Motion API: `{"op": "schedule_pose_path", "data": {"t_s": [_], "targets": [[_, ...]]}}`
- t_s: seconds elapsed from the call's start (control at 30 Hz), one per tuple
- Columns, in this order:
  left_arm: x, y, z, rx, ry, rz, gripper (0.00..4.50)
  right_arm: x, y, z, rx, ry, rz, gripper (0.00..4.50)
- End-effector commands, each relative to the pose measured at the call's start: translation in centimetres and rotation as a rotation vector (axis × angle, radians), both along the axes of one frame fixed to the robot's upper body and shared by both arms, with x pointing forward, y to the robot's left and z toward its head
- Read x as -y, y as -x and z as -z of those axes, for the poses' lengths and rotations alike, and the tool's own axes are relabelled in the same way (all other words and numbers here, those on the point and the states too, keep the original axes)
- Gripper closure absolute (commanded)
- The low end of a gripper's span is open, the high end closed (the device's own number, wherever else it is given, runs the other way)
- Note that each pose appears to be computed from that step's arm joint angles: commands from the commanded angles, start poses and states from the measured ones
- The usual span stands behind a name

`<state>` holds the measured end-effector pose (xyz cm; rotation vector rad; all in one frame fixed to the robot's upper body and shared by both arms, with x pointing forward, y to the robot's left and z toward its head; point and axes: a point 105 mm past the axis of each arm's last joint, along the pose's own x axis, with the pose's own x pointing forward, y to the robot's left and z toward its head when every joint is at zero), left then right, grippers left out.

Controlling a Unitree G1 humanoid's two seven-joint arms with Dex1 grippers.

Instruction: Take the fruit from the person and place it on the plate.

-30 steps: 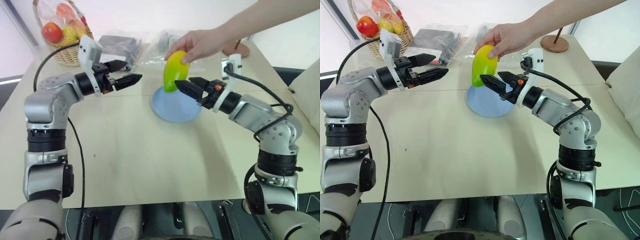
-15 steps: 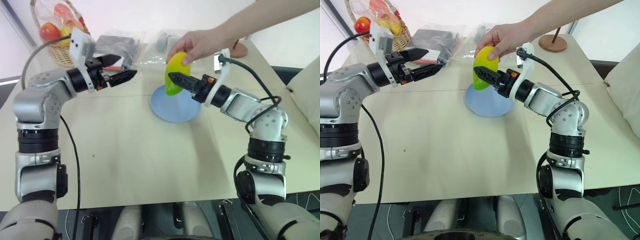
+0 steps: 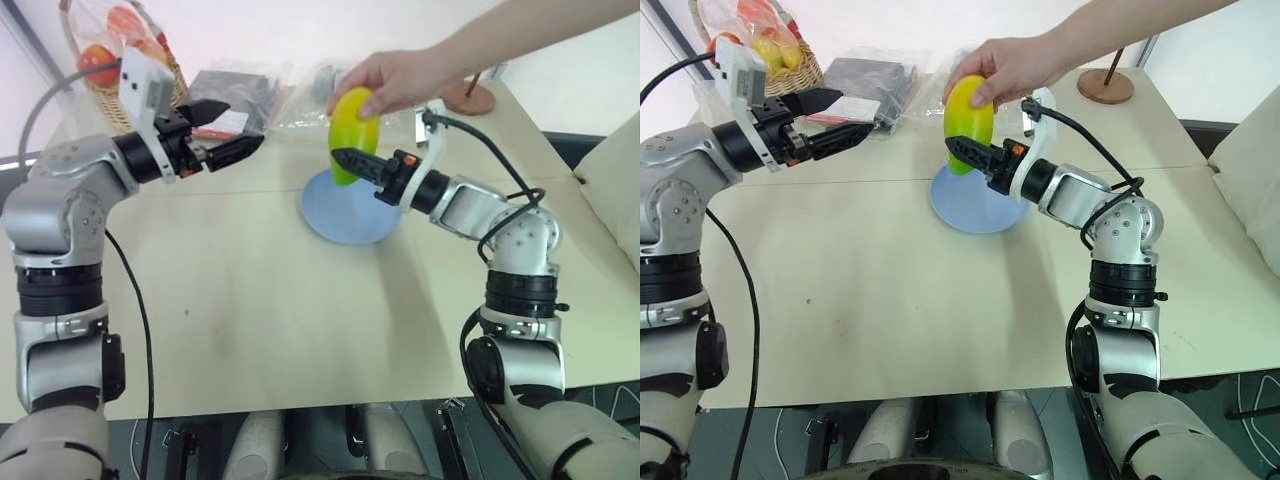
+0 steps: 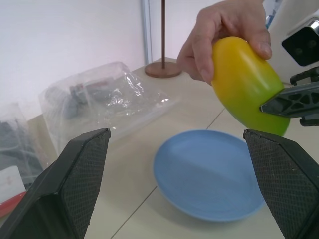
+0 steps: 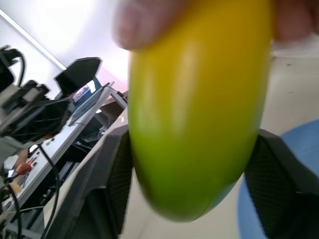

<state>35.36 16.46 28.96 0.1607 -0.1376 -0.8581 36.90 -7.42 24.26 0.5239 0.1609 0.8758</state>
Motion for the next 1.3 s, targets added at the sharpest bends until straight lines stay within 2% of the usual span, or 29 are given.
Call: {"op": "schedule_pose_path", "data": {"t_s": [0.03,0.27,0.4,0.5,0.57,0.9,1.07,1.3], "targets": [[-0.3,1.1,-1.1,0.045,-0.001,0.008,0.00,-0.4,0.3,-2.4,0.081,-0.028,-0.017,2.07],[-0.4,1.4,-1.0,0.038,-0.002,0.012,0.00,-0.4,0.3,-2.4,0.080,-0.026,-0.018,2.07],[-0.5,1.9,-0.8,0.028,-0.024,0.027,0.00,-0.3,0.7,-2.1,0.116,0.070,-0.009,2.07],[-0.8,2.4,-0.5,0.011,-0.055,0.036,0.00,-0.5,1.1,-0.4,0.159,0.243,0.001,2.07],[-0.9,2.8,-0.1,0.001,-0.083,0.047,0.00,-0.5,0.9,0.7,0.152,0.283,0.008,2.07],[-0.6,4.8,1.5,-0.039,-0.146,0.088,0.00,0.2,-2.6,7.1,0.145,0.583,0.154,2.07],[-0.2,5.4,2.1,-0.071,-0.142,0.109,0.00,1.1,-4.4,8.8,0.126,0.682,0.213,2.07],[-0.2,6.3,3.2,-0.142,-0.153,0.139,0.00,1.3,-5.0,9.3,0.111,0.718,0.217,2.07]]}}
